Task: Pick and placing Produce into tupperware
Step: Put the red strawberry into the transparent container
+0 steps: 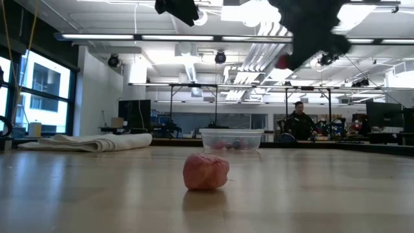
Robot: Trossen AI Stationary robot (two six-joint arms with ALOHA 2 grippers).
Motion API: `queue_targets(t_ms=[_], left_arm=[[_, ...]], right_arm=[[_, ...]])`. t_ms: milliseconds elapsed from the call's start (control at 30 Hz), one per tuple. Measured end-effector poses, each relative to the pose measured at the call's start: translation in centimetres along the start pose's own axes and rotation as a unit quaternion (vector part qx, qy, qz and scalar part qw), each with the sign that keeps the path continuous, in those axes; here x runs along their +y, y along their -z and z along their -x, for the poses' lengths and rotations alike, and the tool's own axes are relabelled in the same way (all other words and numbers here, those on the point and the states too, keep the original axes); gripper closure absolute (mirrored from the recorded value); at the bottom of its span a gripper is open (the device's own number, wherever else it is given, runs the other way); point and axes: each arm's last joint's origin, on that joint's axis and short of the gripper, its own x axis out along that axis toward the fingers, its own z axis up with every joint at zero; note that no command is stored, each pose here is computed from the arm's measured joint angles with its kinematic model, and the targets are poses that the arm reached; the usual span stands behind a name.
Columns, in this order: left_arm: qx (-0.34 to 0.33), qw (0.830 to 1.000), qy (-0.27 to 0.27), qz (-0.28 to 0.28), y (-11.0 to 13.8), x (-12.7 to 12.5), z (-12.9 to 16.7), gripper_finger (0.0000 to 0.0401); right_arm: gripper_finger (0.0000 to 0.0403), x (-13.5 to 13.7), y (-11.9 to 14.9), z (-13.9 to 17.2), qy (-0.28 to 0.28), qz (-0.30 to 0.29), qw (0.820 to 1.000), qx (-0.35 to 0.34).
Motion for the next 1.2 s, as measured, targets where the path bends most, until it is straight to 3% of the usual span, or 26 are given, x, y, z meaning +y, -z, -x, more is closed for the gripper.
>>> queue_targets(t_ms=[133,300,533,767,900,1200], left_arm=[[0.011,1.000,-0.002,-0.003,0.2,0.0,0.0,0.0238],[0.030,0.999,-0.019,0.001,0.6,0.2,0.0,0.0238],[0.041,0.999,-0.026,0.024,0.9,0.2,0.0,0.0238],[0.041,0.997,-0.027,0.051,0.9,0.2,0.0,0.0238],[0.041,0.997,-0.028,0.057,0.9,0.2,0.0,0.0238],[0.040,0.997,-0.029,0.060,0.9,0.2,0.0,0.0238]], right_arm=[[0.0402,-1.2,-5.4,1.3,0.006,0.070,0.996,-0.052],[0.0403,-4.4,-9.8,1.2,0.030,0.108,0.991,-0.072],[0.0403,-6.6,-13.2,-3.2,0.001,0.129,0.990,-0.058],[0.0403,-6.7,-14.8,-10.4,-0.034,0.162,0.986,-0.013],[0.0403,-7.2,-14.9,-13.7,-0.026,0.167,0.986,0.005],[0.0396,-7.3,-14.8,-15.7,-0.050,0.178,0.982,0.026]])
